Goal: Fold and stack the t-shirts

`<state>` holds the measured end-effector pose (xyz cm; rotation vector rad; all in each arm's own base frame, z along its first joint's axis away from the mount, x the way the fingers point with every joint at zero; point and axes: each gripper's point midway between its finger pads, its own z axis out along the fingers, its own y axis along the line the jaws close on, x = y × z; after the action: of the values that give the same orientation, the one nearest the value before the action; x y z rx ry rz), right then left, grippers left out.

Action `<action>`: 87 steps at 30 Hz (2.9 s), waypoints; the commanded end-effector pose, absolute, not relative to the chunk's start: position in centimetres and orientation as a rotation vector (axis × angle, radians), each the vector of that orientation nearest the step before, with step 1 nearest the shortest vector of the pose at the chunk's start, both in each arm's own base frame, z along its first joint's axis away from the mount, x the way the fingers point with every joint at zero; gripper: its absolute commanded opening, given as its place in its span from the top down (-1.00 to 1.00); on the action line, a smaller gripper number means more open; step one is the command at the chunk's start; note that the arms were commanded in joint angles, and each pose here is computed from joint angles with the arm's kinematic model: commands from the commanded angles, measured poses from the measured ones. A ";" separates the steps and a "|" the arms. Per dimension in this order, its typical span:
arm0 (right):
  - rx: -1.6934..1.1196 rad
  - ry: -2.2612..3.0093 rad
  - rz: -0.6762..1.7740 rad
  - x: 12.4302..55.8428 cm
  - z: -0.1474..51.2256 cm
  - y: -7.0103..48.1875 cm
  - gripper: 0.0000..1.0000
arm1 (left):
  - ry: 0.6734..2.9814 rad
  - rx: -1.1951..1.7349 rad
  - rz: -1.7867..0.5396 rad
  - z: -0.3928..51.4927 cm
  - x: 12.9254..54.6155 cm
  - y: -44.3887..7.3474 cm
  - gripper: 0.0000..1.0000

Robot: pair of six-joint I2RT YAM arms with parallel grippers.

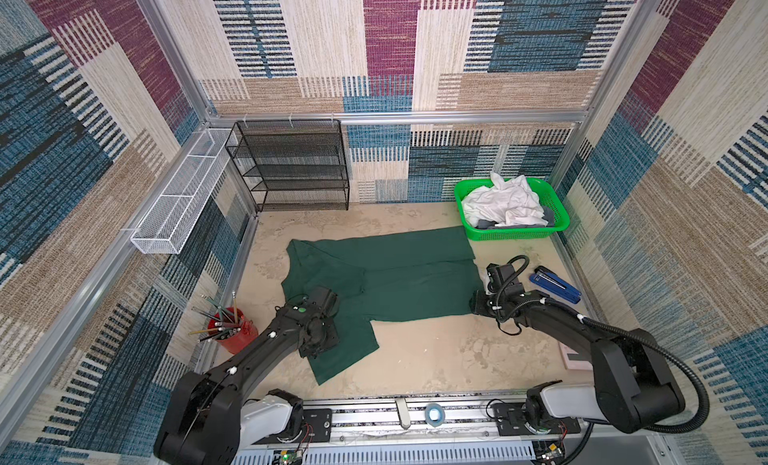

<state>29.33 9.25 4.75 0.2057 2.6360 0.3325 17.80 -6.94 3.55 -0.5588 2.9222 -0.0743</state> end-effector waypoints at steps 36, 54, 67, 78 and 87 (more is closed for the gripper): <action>0.458 2.601 0.316 28.6 4.9 6.2 0.07 | 2.743 -0.782 0.057 5.9 12.7 -4.9 0.99; 0.454 2.648 0.332 28.7 2.3 6.6 0.40 | 2.749 -0.760 0.018 5.5 12.9 -5.4 0.96; 0.462 2.566 0.427 27.3 7.0 7.0 1.00 | 2.663 -0.786 -0.005 9.9 13.1 -4.4 0.96; 0.510 2.452 0.561 24.9 13.3 7.4 1.00 | 2.529 -0.797 -0.115 15.2 12.4 -2.5 1.00; 0.499 2.472 0.592 24.8 14.1 7.9 1.00 | 2.479 -0.729 -0.075 17.2 13.5 -2.1 1.00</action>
<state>24.59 7.75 14.42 0.5017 2.4471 0.5924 13.12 -2.67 17.49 -0.7763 2.4868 -0.1429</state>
